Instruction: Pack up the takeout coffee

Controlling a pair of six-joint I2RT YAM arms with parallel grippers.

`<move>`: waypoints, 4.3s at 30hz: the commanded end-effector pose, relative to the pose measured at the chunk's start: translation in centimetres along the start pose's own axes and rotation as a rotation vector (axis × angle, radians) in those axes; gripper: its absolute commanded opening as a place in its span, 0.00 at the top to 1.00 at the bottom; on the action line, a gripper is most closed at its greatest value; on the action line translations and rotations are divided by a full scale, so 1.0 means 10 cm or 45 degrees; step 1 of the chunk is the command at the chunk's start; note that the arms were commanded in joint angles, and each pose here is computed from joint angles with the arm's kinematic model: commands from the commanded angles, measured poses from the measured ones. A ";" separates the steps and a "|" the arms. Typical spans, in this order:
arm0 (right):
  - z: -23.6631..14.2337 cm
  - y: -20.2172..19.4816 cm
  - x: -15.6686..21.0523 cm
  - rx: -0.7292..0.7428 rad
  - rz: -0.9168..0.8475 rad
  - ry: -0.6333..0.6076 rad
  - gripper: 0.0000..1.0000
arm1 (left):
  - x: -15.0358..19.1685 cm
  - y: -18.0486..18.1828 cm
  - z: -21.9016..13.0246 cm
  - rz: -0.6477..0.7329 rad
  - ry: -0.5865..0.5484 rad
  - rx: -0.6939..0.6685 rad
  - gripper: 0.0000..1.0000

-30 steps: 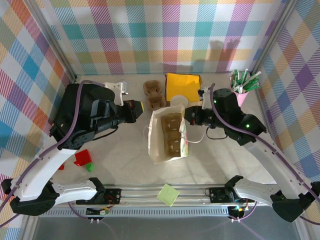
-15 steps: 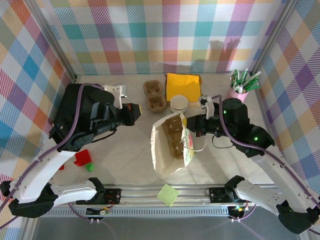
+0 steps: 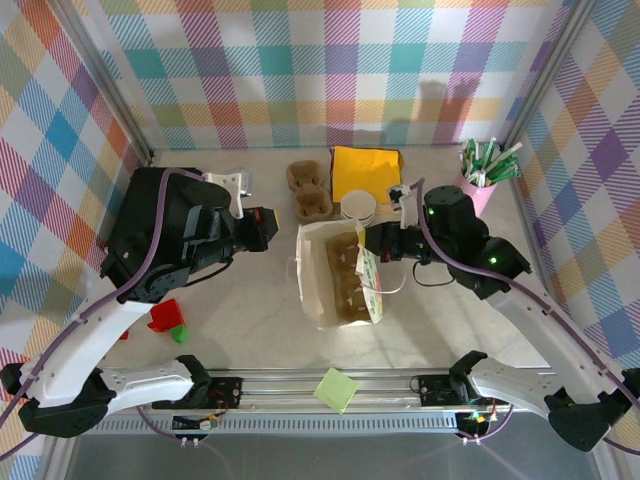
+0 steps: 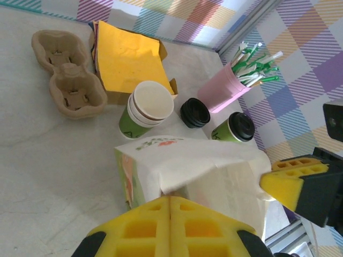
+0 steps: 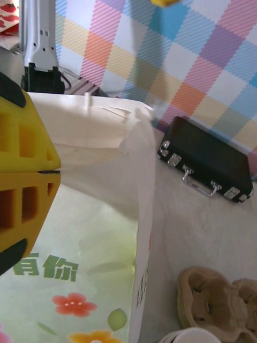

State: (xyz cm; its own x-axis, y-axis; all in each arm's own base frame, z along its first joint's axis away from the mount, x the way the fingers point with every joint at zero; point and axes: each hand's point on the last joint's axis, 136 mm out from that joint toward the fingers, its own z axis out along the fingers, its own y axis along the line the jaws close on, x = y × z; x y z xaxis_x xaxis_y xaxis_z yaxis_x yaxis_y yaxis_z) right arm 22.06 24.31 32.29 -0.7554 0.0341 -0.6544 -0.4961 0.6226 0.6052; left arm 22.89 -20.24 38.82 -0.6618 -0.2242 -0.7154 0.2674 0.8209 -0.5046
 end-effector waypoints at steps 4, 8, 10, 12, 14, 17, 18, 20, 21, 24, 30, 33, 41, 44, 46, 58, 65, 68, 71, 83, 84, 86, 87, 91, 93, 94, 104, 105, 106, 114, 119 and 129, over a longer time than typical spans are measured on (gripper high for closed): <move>0.10 -0.18 -0.05 0.130 0.030 0.015 0.97 | 0.10 0.15 0.06 -0.027 0.032 -0.065 1.00; 0.14 -0.34 -0.08 0.233 0.056 0.027 0.95 | 0.12 0.17 0.10 -0.029 0.047 -0.080 1.00; 0.15 -0.41 -0.09 0.274 0.066 0.037 0.91 | 0.13 0.18 0.12 -0.028 0.053 -0.086 1.00; 0.16 -0.49 -0.11 0.323 0.080 0.047 0.87 | 0.14 0.20 0.14 -0.028 0.056 -0.095 1.00; 0.17 -0.54 -0.13 0.354 0.091 0.063 0.82 | 0.15 0.21 0.16 -0.031 0.063 -0.104 1.00; 0.14 -0.56 -0.18 0.401 0.098 0.068 0.72 | 0.16 0.23 0.17 -0.031 0.070 -0.110 1.00; 0.11 -0.58 -0.20 0.427 0.104 0.068 0.68 | 0.16 0.23 0.18 -0.032 0.073 -0.112 1.00; 0.03 -0.59 -0.26 0.488 0.114 0.074 0.59 | 0.18 0.24 0.18 -0.030 0.081 -0.118 1.00; -0.02 -0.59 -0.28 0.511 0.115 0.076 0.56 | 0.17 0.24 0.18 -0.030 0.082 -0.123 1.00; -0.23 -0.61 -0.36 0.611 0.124 0.062 0.47 | 0.18 0.27 0.18 -0.024 0.087 -0.143 1.00; -0.69 -0.81 -0.48 0.814 0.110 -0.013 0.41 | 0.23 0.29 0.21 -0.009 0.113 -0.152 0.90; -0.96 -1.07 -0.50 0.955 0.142 -0.080 0.36 | 0.27 0.29 0.25 -0.005 0.131 -0.144 0.77; -1.43 -1.87 -0.46 1.228 0.266 -0.230 0.18 | 0.35 0.27 0.34 0.014 0.173 -0.123 0.55; -1.48 -2.19 -0.41 1.282 0.369 -0.221 0.17 | 0.37 0.27 0.37 0.023 0.180 -0.122 0.53; -1.47 -2.36 -0.37 1.287 0.435 -0.204 0.17 | 0.39 0.28 0.40 0.027 0.185 -0.120 0.53; -1.19 -3.02 -0.18 1.214 0.629 0.047 0.12 | 0.46 0.21 0.53 0.049 0.222 -0.071 0.51; -1.06 -3.28 -0.12 1.231 0.594 0.136 0.06 | 0.50 0.22 0.57 0.056 0.237 -0.068 0.51; -1.05 -3.36 -0.14 1.251 0.564 0.168 0.07 | 0.52 0.24 0.58 0.063 0.241 -0.079 0.50; -1.04 -3.44 -0.11 1.277 0.563 0.215 0.08 | 0.52 0.26 0.59 0.064 0.242 -0.084 0.50; -0.97 -3.66 -0.04 1.321 0.561 0.309 0.12 | 0.54 0.27 0.62 0.076 0.253 -0.097 0.49; -0.96 -3.67 -0.04 1.319 0.565 0.311 0.13 | 0.54 0.28 0.62 0.077 0.255 -0.098 0.48; -0.94 -3.69 -0.03 1.311 0.569 0.322 0.16 | 0.55 0.29 0.62 0.078 0.257 -0.100 0.48; -0.93 -3.69 -0.03 1.308 0.575 0.325 0.17 | 0.55 0.29 0.62 0.078 0.258 -0.102 0.48; -0.90 -3.72 0.00 1.301 0.582 0.342 0.19 | 0.56 0.30 0.64 0.077 0.262 -0.107 0.48; -0.89 -3.73 0.00 1.299 0.580 0.347 0.19 | 0.56 0.31 0.64 0.076 0.263 -0.108 0.48; -0.89 -3.73 0.01 1.300 0.580 0.354 0.18 | 0.56 0.30 0.64 0.077 0.264 -0.107 0.48; -0.89 -3.75 0.01 1.302 0.582 0.369 0.16 | 0.57 0.31 0.65 0.072 0.271 -0.106 0.48; -0.88 -3.76 0.01 1.303 0.584 0.371 0.16 | 0.57 0.31 0.65 0.072 0.273 -0.108 0.48; -0.88 -3.76 0.01 1.306 0.588 0.377 0.16 | 0.57 0.32 0.65 0.070 0.272 -0.108 0.48; -0.84 -3.80 0.08 1.302 0.614 0.421 0.21 | 0.56 0.32 0.66 0.069 0.270 -0.106 0.47; -0.80 -3.79 0.15 1.285 0.630 0.452 0.22 | 0.57 0.33 0.68 0.064 0.278 -0.112 0.47; -0.71 -3.59 0.18 1.238 0.602 0.485 0.27 | 0.55 0.33 0.67 0.058 0.277 -0.115 0.47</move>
State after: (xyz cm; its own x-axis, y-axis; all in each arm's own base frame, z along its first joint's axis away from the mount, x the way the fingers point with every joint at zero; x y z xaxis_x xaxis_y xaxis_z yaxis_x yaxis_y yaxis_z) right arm 36.92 -4.94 12.89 -0.9202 0.3080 -0.2416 0.3136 0.9494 0.0162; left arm 24.57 -22.27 29.93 -0.7929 -0.0817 -0.6039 0.2320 0.8759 -0.4231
